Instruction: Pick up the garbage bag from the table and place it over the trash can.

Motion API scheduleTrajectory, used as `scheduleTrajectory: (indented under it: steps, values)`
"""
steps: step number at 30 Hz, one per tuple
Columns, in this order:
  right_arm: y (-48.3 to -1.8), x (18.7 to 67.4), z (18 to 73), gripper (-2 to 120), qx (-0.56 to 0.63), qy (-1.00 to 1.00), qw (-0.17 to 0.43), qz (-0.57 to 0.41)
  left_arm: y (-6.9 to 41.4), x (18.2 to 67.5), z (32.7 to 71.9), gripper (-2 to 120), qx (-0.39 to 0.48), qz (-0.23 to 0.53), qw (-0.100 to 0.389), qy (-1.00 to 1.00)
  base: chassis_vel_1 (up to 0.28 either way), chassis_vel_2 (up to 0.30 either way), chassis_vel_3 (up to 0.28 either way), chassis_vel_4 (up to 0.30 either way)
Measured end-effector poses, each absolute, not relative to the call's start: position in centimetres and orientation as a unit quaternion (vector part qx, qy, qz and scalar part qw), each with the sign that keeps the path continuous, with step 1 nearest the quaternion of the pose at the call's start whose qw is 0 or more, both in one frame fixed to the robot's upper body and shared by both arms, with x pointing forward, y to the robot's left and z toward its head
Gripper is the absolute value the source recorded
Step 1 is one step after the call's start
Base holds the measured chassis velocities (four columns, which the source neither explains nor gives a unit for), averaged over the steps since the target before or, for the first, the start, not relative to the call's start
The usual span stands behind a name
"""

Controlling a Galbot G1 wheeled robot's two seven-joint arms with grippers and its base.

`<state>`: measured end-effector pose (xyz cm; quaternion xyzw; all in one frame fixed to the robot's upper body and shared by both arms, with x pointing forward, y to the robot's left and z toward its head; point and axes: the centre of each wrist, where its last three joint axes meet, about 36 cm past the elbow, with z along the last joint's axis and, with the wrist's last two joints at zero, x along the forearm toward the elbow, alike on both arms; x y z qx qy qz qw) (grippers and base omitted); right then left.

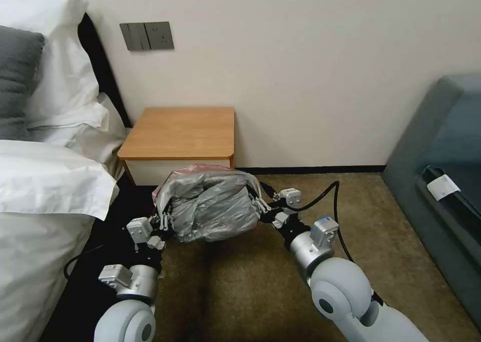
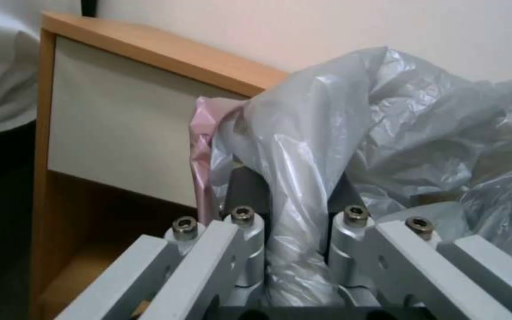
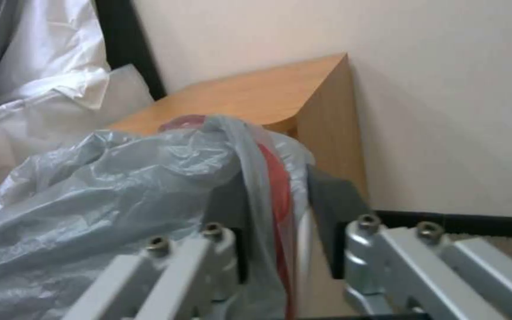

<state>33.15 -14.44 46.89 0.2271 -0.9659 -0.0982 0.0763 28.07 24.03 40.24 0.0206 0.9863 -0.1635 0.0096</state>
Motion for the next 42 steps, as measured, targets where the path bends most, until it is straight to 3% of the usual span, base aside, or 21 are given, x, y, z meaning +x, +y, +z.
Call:
scheduleTrajectory:
  steps: [7,29,36,39,42]
  values:
    - [-14.2,33.2,46.7,3,0.227,-0.967,0.073,-0.095,24.1,27.9,40.3,10,0.019,-0.162,0.01,0.987,0.0,0.0,0.0,0.0]
    - [-14.7,34.0,45.3,3,0.234,-0.971,0.043,-0.025,24.0,28.0,39.8,10,0.019,-0.151,0.006,0.988,0.0,0.0,0.0,0.0]
    - [-14.5,34.0,45.3,21,0.241,-0.969,0.044,-0.025,24.1,28.0,39.9,10,0.019,-0.151,0.007,0.988,0.0,0.0,0.0,0.0]
    - [-14.5,33.9,45.2,37,0.246,-0.968,0.047,-0.025,24.0,27.9,39.9,10,0.02,-0.152,0.007,0.988,0.0,0.0,0.0,0.0]
    - [-14.5,33.8,45.2,45,0.247,-0.968,0.047,-0.025,23.9,27.9,39.9,10,0.02,-0.153,0.007,0.988,0.0,0.0,0.0,0.0]
